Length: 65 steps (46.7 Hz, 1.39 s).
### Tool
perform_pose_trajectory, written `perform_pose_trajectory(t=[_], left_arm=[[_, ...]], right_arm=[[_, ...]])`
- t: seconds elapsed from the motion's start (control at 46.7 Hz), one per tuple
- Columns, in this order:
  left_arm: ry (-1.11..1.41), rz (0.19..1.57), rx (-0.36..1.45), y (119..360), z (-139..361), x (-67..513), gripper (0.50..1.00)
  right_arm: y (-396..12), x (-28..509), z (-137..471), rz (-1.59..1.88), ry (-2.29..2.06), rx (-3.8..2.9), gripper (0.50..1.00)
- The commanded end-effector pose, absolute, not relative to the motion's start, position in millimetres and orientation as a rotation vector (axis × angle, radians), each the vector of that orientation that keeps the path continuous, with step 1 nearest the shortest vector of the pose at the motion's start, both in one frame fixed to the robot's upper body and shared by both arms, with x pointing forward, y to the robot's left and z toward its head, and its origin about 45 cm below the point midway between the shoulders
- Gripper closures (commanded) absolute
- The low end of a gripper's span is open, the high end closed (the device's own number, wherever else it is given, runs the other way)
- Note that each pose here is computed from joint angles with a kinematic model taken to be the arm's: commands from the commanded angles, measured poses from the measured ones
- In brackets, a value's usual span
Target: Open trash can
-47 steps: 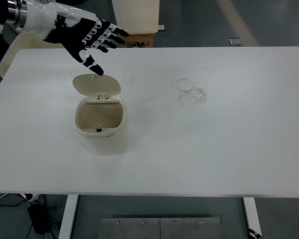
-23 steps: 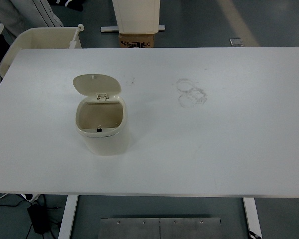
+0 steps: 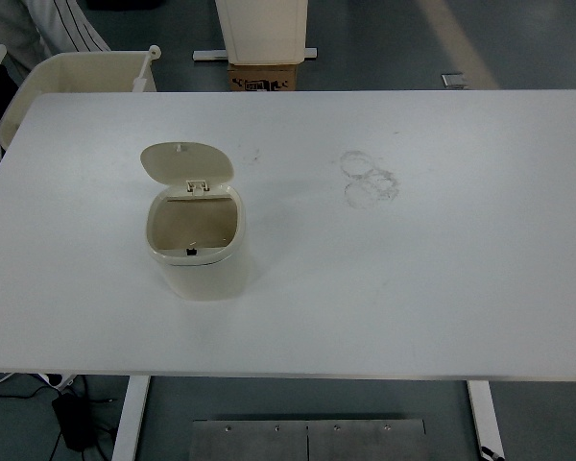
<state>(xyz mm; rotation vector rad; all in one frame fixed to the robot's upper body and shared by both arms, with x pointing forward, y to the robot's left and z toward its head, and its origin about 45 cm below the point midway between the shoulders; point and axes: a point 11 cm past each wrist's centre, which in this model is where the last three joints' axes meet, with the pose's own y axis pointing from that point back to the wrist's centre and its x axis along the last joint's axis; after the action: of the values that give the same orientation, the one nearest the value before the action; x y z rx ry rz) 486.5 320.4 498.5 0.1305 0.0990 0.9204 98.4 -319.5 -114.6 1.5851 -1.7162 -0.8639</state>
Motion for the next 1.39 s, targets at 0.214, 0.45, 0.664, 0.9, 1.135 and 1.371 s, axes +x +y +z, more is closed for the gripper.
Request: perform_pose_trajectory(t=[0.214,0.45,0.664,0.9,1.135,1.371], left_arm=[[0.234,1.06,-0.049,380,449,491,0.5],[0.387,1.215,-0.14,442,376,476,0.5],[0.451,1.282,-0.227,461,330,461,0.5],[0.556,1.302,-0.273,462,284,448,0.5],[0.607,1.364,-0.325,481,257,430,0.5],[0.624,1.419,-0.326,494,241,420,0.5]], right_arm=[[-319,98,-115,-0.863,-1.717,1.585,0.509],[-320,98,-115,-0.864,-1.718,1.581,0.509],[-321,94,-115,-0.867,-1.717,1.572,0.509],[-322,90,-116,-0.87,-1.715,1.566,0.507],[-322,89,-116,-0.872,-1.712,1.564,0.509],[-322,89,-117,-0.872,-1.711,1.562,0.509]])
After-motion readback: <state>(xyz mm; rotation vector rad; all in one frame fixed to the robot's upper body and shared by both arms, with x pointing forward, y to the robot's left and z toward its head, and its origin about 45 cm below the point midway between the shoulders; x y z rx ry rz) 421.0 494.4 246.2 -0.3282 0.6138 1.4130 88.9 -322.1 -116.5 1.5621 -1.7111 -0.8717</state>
